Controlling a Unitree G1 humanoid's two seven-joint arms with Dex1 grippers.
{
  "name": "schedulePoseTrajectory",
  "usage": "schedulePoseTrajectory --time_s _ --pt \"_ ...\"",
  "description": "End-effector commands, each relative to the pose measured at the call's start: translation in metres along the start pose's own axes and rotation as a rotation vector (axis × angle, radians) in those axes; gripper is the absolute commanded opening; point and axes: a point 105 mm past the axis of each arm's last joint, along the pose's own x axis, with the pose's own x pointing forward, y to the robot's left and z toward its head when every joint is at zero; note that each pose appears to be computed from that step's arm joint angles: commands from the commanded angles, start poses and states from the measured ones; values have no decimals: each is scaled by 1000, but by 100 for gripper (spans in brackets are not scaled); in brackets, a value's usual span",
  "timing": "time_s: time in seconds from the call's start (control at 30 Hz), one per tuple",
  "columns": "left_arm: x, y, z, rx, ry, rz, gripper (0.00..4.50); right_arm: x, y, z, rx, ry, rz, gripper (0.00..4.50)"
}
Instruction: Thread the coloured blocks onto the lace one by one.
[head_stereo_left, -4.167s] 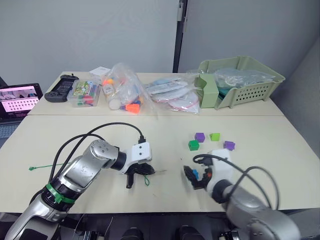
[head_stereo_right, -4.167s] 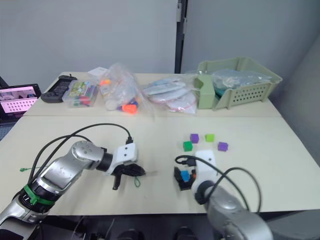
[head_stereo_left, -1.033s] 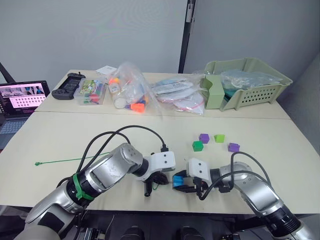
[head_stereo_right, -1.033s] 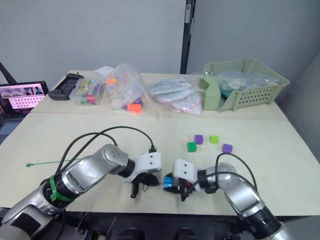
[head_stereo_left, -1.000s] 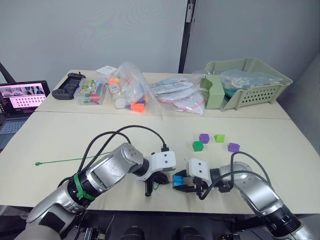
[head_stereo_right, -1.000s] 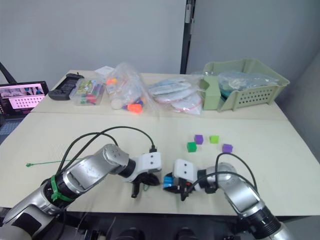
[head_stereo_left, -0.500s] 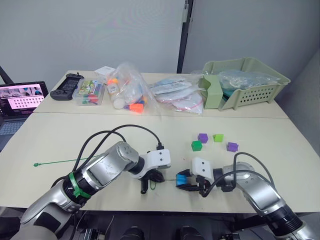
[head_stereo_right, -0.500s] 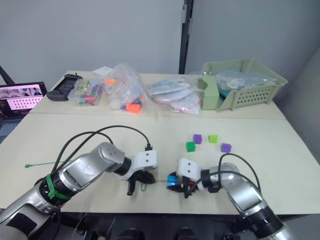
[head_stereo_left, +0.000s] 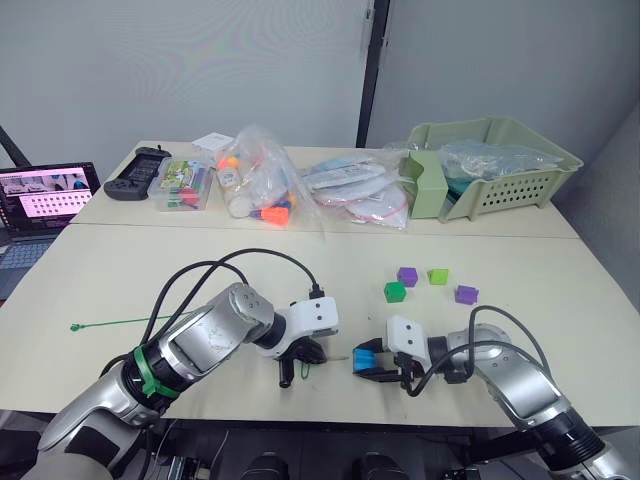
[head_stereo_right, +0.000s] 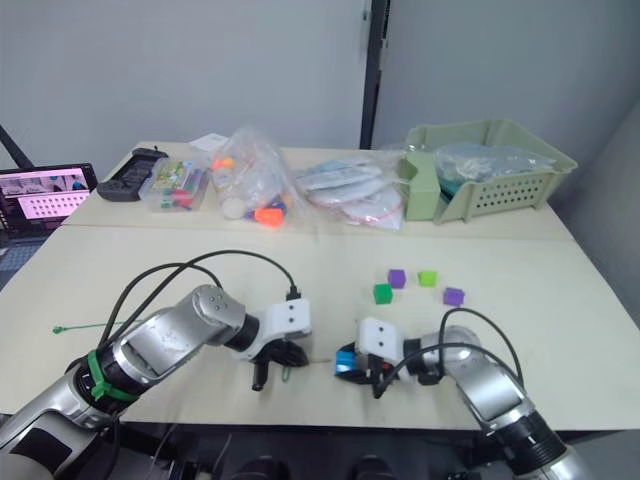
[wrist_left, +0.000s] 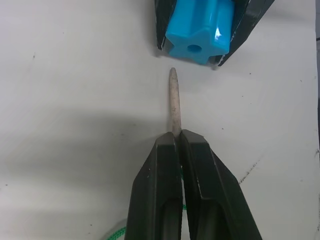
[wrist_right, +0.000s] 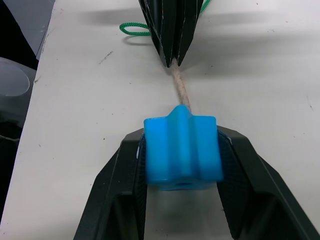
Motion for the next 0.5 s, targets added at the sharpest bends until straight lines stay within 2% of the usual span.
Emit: schedulePoseTrajectory --time_s 0.03,0.5 --pt "-4 -1 14 46 -26 7 0 2 4 -8 3 52 18 137" --pt "1 -1 25 62 -53 -4 0 8 5 3 -19 38 31 137"
